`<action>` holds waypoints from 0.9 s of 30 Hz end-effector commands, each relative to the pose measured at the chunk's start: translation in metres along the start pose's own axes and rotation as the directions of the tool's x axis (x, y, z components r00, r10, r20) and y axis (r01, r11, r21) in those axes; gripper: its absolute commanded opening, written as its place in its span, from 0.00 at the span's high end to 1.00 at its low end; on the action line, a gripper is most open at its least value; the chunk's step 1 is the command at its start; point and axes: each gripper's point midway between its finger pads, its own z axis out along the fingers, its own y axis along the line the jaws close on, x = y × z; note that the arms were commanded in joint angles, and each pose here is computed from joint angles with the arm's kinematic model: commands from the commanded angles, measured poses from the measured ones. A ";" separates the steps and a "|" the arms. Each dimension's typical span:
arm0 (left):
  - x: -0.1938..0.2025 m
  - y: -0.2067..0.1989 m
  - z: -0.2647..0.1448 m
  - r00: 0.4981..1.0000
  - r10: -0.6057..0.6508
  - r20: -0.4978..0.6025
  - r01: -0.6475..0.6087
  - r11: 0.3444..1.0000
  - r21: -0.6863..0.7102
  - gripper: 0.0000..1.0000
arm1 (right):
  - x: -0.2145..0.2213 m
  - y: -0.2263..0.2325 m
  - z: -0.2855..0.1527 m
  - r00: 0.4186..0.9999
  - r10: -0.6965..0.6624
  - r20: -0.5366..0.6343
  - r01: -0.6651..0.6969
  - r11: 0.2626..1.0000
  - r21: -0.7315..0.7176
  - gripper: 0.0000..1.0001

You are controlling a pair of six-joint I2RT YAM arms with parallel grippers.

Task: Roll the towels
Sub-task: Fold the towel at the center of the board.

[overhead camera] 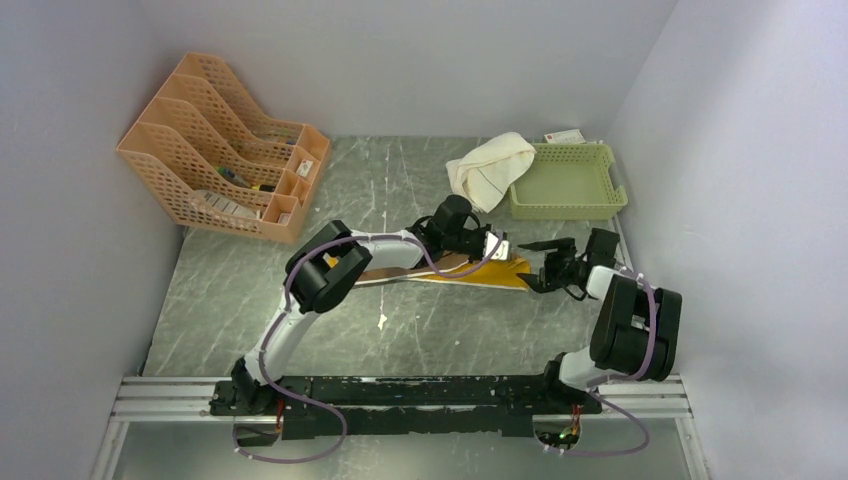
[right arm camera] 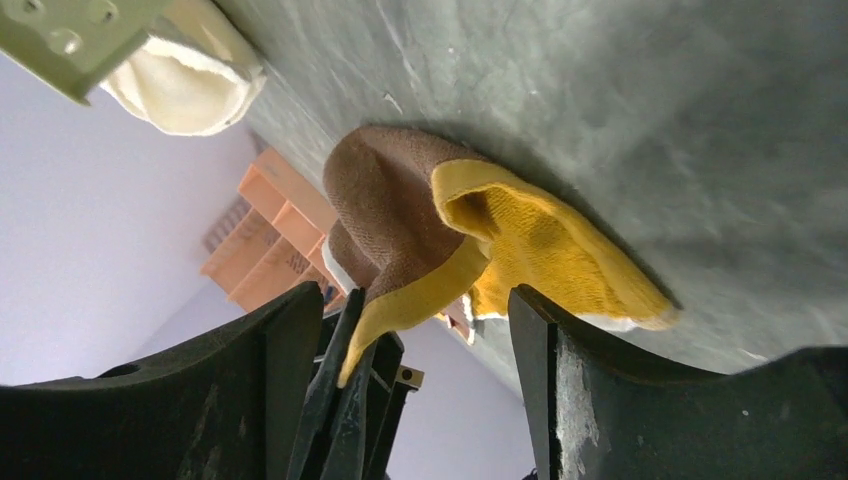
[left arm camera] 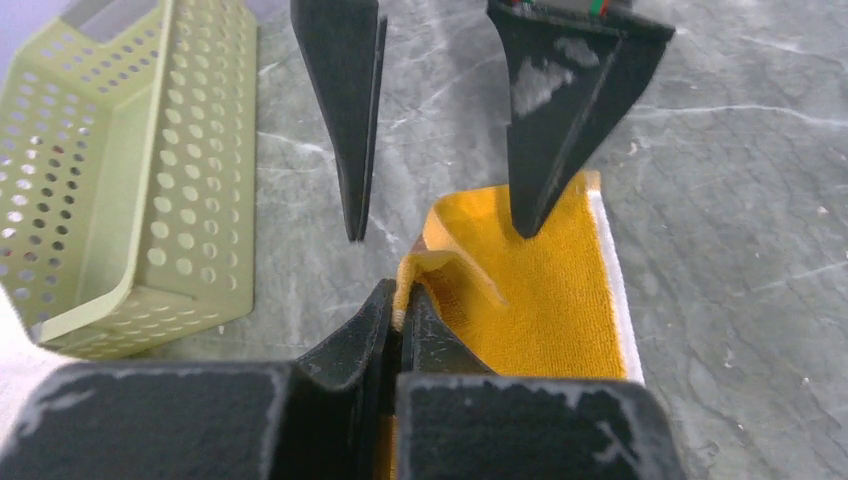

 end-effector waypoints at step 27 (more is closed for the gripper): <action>-0.071 0.037 -0.014 0.977 0.107 0.183 -0.054 0.961 -0.272 0.93 | -0.007 0.023 0.039 0.975 0.217 -0.051 -0.221 0.971 -0.090 0.44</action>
